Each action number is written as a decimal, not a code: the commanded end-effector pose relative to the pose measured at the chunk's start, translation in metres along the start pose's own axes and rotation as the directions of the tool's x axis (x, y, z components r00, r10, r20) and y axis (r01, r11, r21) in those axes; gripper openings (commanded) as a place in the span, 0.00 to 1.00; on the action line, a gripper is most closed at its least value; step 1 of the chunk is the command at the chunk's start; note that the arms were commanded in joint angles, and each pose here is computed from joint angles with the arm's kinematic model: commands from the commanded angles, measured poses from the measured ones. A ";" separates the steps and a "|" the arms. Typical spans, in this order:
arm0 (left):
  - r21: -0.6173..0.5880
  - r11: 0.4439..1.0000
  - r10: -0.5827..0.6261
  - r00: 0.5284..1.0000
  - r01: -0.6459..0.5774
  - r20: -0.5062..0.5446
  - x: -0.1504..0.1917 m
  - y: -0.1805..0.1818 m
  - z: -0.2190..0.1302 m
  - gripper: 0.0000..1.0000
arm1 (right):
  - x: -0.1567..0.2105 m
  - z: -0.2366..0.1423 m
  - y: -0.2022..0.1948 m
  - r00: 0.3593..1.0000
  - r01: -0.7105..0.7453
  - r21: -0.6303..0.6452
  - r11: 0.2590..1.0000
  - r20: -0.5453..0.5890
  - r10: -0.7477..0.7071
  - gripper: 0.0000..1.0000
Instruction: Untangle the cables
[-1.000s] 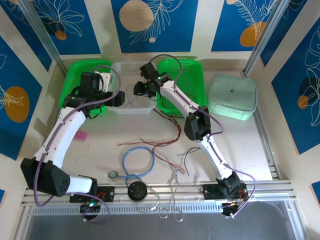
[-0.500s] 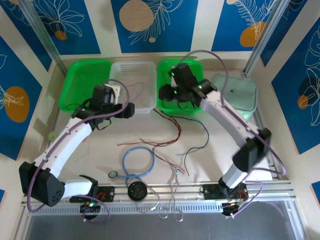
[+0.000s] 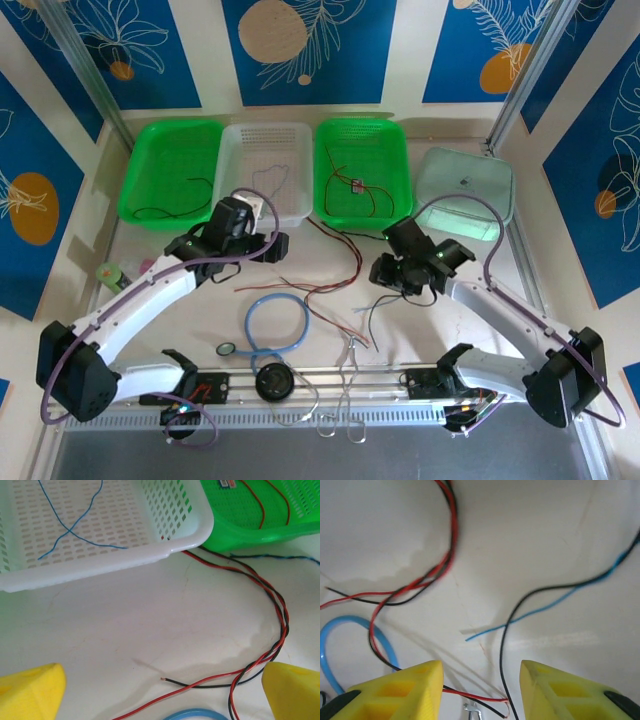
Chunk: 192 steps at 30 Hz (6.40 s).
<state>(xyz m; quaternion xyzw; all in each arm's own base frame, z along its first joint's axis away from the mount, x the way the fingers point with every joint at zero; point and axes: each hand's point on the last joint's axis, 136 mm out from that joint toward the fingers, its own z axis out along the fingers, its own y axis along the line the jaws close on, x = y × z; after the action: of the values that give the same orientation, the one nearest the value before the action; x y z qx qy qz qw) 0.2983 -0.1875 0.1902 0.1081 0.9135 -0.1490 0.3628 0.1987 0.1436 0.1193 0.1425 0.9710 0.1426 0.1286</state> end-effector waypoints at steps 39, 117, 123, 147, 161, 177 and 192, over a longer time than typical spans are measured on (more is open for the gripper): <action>0.001 1.000 0.027 0.999 -0.027 0.018 0.019 -0.012 -0.009 1.00 | 0.056 0.070 -0.006 0.905 -0.307 0.047 0.950 -0.294 0.307 0.30; 0.664 0.618 0.365 0.902 -0.420 0.230 -0.036 -0.248 -0.029 0.00 | -0.070 -0.121 0.108 0.962 -0.232 -0.630 0.741 -0.036 0.271 0.00; 0.612 0.713 0.247 0.939 -0.343 0.239 -0.076 -0.230 -0.043 0.00 | -0.082 -0.151 0.111 0.977 -0.092 -0.691 0.717 0.075 0.198 0.34; 0.709 0.676 -0.196 0.976 0.201 -0.090 -0.165 -0.209 -0.103 0.00 | -0.065 -0.201 0.130 -0.223 0.857 0.428 0.285 0.809 -0.544 0.53; 0.724 0.643 -0.231 0.964 0.251 -0.129 -0.169 -0.209 -0.121 0.00 | -0.084 -0.188 0.181 -0.363 0.843 0.506 0.183 0.786 -0.501 0.63; 0.775 0.560 -0.295 0.944 0.293 -0.144 -0.185 -0.216 -0.152 0.00 | -0.143 -0.181 0.203 -0.412 0.774 0.572 0.270 0.780 -0.470 0.63; 0.782 0.572 -0.259 0.959 0.247 -0.113 -0.188 -0.217 -0.162 0.00 | -0.162 -0.192 0.186 -0.230 0.880 0.374 0.293 0.875 -0.426 0.60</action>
<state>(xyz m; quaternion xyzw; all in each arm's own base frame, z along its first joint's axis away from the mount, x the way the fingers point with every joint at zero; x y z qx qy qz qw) 0.2759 -0.3599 0.4435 0.0938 0.7808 -0.5732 0.2300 0.3514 0.2144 0.3688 -0.4097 0.5541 0.0828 0.7199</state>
